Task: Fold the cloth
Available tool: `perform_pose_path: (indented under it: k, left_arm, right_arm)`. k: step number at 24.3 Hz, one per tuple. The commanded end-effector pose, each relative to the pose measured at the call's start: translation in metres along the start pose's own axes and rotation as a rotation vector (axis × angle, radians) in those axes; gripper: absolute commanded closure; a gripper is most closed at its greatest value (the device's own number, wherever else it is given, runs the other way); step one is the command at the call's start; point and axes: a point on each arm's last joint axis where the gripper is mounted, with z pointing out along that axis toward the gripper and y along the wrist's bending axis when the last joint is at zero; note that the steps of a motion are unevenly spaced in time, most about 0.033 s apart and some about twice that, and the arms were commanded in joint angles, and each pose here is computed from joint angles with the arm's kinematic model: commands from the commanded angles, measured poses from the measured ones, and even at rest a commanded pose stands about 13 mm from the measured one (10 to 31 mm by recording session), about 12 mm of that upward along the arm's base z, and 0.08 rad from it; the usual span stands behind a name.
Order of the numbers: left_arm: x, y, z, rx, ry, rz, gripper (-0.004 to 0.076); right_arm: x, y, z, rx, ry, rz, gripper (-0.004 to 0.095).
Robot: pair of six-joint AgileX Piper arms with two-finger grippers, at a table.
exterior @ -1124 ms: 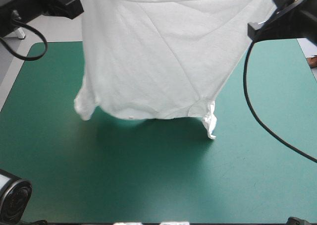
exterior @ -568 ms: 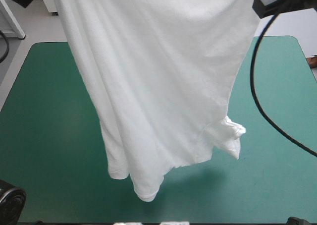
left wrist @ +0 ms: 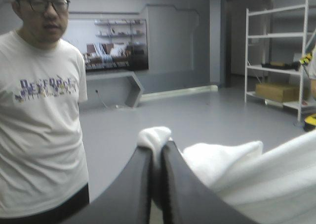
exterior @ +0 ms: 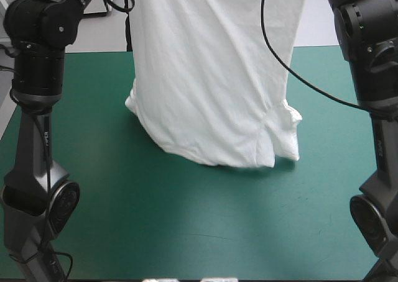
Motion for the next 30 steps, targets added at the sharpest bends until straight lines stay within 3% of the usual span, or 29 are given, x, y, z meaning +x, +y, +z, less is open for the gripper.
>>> perform_pose_path:
  k: [1, 6, 10, 14, 17, 19, 25, 30]
  left_arm:
    - [-0.036, 0.003, -0.014, -0.038, -0.286, 0.013, 0.0734]
    - [-0.025, 0.004, -0.001, -0.045, -0.318, 0.017, 0.0734]
    - [-0.01, 0.004, 0.01, -0.049, -0.265, 0.033, 0.0734]
    - [0.026, 0.005, 0.031, -0.052, -0.088, 0.061, 0.0734]
    - [0.098, 0.008, 0.062, -0.054, 0.213, 0.022, 0.0734]
    - [0.139, 0.01, 0.076, -0.069, 0.358, -0.009, 0.0734]
    - [0.235, 0.014, 0.1, -0.083, 0.614, -0.125, 0.0734]
    - [0.277, 0.006, 0.093, -0.033, 0.88, -0.187, 0.0734]
  right_arm:
    - [-0.025, -0.019, -0.003, 0.014, -0.27, -0.011, 0.0925]
    - [-0.023, -0.026, 0.004, 0.031, -0.293, -0.011, 0.0925]
    - [-0.009, -0.034, 0.013, 0.025, -0.205, 0.056, 0.0925]
    - [0.028, -0.03, 0.035, 0.005, 0.028, 0.113, 0.0925]
    - [0.096, -0.012, 0.072, -0.042, 0.355, 0.156, 0.0925]
    - [0.133, 0.001, 0.092, -0.076, 0.468, 0.181, 0.0925]
    - [0.223, 0.028, 0.125, -0.126, 0.751, 0.205, 0.0925]
    - [0.279, 0.042, 0.125, -0.171, 1.037, 0.187, 0.0925]
